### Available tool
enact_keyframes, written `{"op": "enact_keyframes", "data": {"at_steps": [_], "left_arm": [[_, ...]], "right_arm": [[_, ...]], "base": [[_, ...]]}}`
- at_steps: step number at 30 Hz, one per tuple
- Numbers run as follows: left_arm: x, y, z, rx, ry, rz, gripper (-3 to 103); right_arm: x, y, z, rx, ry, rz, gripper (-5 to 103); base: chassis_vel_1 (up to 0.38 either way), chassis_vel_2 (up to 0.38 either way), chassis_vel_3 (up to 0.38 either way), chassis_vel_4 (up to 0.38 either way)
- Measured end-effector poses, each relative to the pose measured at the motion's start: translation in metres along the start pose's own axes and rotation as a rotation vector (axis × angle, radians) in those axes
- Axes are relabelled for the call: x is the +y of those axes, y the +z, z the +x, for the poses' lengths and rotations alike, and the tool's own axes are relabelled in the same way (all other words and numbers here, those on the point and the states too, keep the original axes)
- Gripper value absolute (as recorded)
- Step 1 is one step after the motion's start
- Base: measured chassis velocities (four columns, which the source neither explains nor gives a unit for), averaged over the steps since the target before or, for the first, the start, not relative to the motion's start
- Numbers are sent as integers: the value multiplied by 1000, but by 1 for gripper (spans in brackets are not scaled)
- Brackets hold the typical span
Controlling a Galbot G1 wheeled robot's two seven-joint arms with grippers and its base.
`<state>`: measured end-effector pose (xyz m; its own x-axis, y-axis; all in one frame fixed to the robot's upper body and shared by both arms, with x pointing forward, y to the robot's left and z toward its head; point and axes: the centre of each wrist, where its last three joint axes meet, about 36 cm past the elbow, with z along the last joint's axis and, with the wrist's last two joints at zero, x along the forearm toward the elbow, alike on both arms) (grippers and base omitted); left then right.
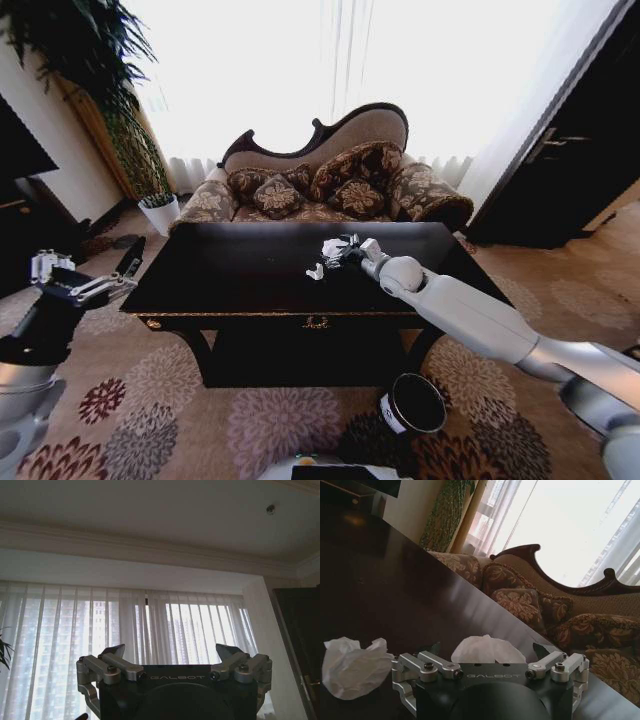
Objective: Move to the front of the table and place the trash on the table into the trash bin.
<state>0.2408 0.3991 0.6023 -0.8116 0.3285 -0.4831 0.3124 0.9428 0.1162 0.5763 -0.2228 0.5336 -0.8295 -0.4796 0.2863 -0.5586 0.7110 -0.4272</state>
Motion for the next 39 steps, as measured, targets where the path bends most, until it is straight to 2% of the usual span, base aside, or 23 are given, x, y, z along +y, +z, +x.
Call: {"op": "enact_keyframes", "data": {"at_steps": [14,15,16,18,22,24,25,27,31,32,34,36,38,39], "left_arm": [[1,0,2,-2,-8,-3,100],[0,0,2,-2,-10,-3,100],[0,0,3,-2,-11,-4,100],[0,0,3,-3,-11,-4,100],[2,0,3,-4,-13,-9,100],[2,0,3,-4,-13,-8,100],[1,0,3,-7,-12,-3,100],[1,-1,3,-9,-11,-1,100],[0,0,3,-9,-11,1,100],[0,0,3,-9,-11,1,100],[0,-1,2,-14,-10,15,100],[-1,-1,2,-18,-11,24,100],[-1,-1,1,-19,-12,28,100],[-1,-1,1,-19,-12,28,100]], "right_arm": [[-4,8,-13,35,-41,3,100],[-4,9,-15,35,-47,4,103],[-5,9,-16,34,-53,6,99],[-6,10,-16,32,-56,7,99],[-7,11,-18,24,-60,14,79],[-6,11,-18,22,-61,17,79],[-5,13,-19,23,-63,18,68],[-5,13,-19,22,-63,19,68],[-6,15,-21,23,-62,19,46],[-6,15,-21,23,-62,19,46],[-9,15,-20,19,-60,18,35],[-11,16,-19,17,-57,17,35],[-15,17,-17,3,-55,0,25],[-15,17,-17,3,-55,0,25]], "base": [[0,0,0,0],[0,0,0,0],[0,0,0,0],[0,0,0,0],[0,0,0,0],[0,0,0,0],[0,0,0,0],[0,0,0,0],[0,0,0,0],[0,0,0,0],[0,0,0,0],[0,0,0,0],[0,0,0,0],[0,0,0,0]]}}
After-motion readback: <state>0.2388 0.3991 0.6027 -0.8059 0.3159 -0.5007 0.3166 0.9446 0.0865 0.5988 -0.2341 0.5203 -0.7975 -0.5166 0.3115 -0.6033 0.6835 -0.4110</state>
